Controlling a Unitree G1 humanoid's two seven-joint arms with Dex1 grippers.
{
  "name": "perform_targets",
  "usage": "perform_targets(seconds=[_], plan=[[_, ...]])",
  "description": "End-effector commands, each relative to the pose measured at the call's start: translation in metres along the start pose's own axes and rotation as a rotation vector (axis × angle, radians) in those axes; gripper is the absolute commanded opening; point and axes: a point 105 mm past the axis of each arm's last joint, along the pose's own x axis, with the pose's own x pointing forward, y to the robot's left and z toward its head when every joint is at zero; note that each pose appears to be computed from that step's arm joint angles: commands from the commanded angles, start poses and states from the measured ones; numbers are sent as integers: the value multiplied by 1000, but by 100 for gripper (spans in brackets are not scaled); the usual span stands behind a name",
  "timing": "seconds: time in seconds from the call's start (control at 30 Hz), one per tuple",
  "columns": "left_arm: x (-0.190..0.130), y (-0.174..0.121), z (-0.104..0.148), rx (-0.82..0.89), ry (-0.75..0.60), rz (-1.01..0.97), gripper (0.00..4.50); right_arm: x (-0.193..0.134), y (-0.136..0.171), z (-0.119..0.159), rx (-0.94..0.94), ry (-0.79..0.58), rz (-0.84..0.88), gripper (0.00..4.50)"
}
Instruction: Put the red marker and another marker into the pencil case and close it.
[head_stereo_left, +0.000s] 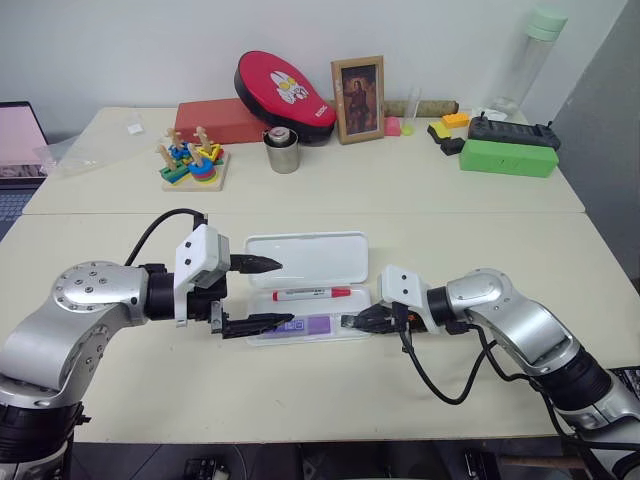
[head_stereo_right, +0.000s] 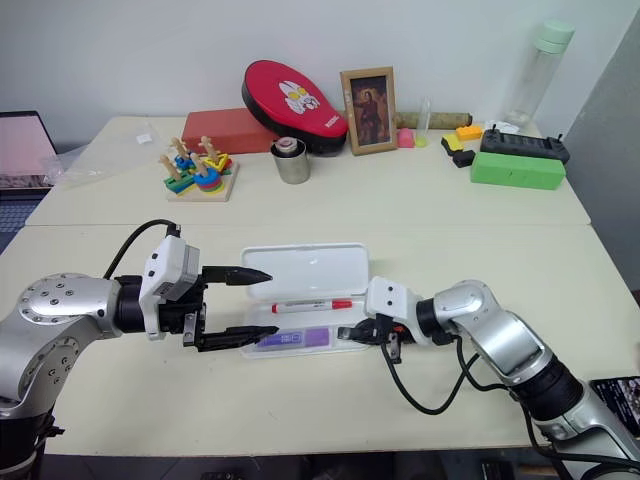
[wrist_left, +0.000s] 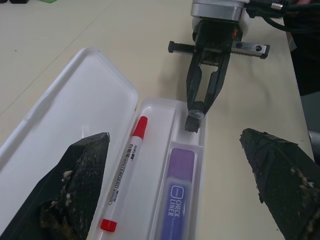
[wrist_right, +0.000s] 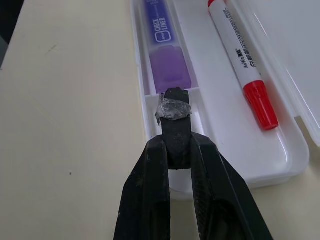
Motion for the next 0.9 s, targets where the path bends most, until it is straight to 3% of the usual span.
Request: perform_targets(seconds=[0.03, 0.4, 0.5, 0.63, 0.7, 0.8, 0.9], plan=[[2, -5, 6, 21, -11, -12, 450, -1, -2, 8, -41, -17, -12, 113], [6, -5, 5, -7, -24, 7, 450, -6, -6, 17, -75, -36, -16, 373], [2, -1, 6, -26, -43, 65, 450, -14, -10, 32, -76, -92, 2, 445], [-10, 10, 6, -56, -84, 211, 450, -29, -34, 72, -43, -246, -20, 448], [-15, 12, 7, -76, -120, 281, 450, -34, -62, 90, -23, -294, -104, 448], [-23, 12, 11, -107, -175, 371, 450, -39, -100, 111, 25, -356, -217, 399], [-36, 16, 13, -118, -219, 487, 450, -37, -131, 121, 86, -378, -302, 322]])
